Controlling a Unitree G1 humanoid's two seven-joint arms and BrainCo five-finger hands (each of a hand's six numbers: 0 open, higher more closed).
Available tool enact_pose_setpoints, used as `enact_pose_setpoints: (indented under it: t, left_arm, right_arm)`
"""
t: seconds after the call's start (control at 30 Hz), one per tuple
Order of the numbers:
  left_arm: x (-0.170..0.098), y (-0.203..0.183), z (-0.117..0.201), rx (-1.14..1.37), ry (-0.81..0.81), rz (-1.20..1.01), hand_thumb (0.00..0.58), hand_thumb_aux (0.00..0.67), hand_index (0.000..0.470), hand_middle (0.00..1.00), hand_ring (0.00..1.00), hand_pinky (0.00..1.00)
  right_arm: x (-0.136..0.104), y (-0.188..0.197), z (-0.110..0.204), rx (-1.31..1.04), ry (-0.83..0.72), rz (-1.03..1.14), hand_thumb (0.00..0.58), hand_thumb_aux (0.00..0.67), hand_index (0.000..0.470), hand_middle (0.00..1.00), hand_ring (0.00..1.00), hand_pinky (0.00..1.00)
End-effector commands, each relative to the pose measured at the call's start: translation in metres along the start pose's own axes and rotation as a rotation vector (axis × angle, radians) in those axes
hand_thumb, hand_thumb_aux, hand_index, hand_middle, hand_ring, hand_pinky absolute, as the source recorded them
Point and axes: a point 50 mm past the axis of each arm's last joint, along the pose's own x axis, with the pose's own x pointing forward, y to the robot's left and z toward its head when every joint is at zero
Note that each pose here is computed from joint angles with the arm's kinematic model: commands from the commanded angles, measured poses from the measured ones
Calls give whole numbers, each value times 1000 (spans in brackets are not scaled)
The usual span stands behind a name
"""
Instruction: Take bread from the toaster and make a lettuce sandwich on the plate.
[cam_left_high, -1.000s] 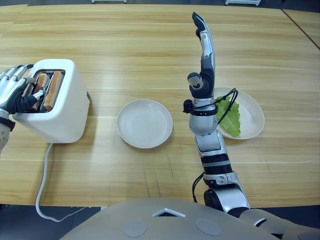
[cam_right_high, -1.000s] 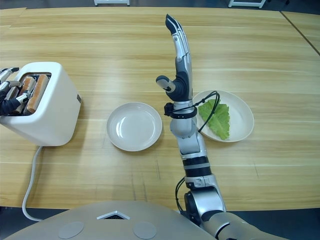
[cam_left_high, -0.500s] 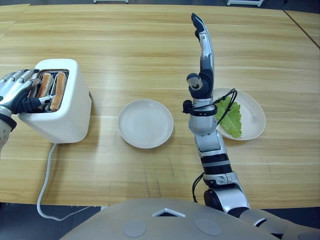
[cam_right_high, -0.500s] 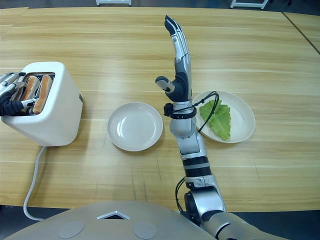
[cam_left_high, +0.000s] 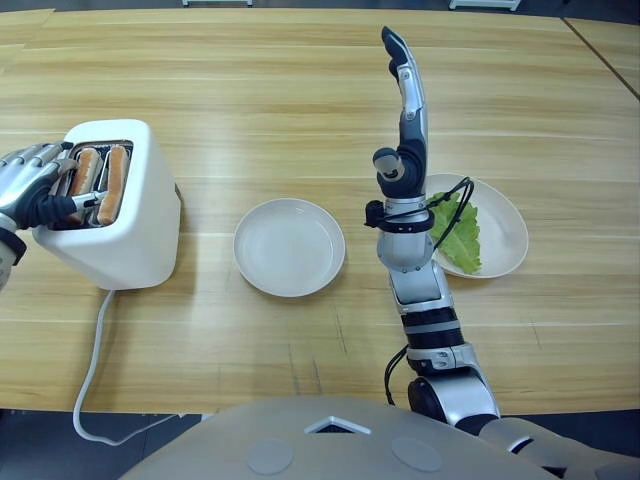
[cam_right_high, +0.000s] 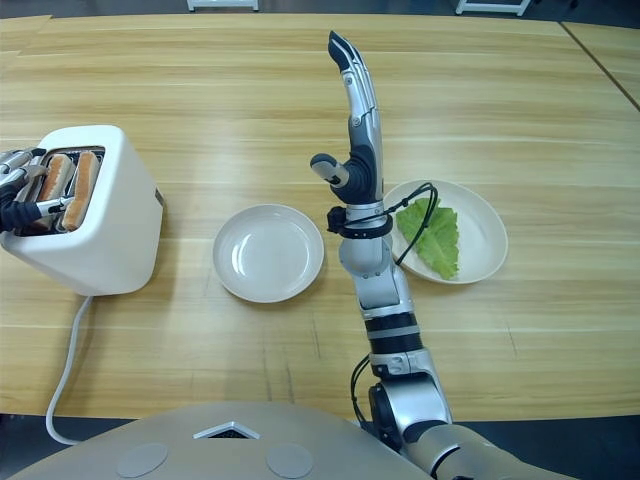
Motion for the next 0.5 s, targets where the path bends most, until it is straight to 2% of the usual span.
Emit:
enact_pose_setpoints:
  t: [0.03, 0.3, 0.5]
  left_arm:
    - [-4, -3, 2, 2, 4, -50, 0, 0, 0, 0, 0, 0]
    - [-4, 11, 4, 23, 10, 8, 0, 0, 0, 0, 0, 0]
    - [-2, 29, 3, 127, 23, 126, 0, 0, 0, 0, 0, 0]
  right_arm:
    - [1, 2, 0, 5, -1, 9, 0, 0, 0, 0, 0, 0]
    - [1, 3, 0, 10, -4, 11, 0, 0, 0, 0, 0, 0]
    - [0, 2, 0, 11, -6, 9, 0, 0, 0, 0, 0, 0]
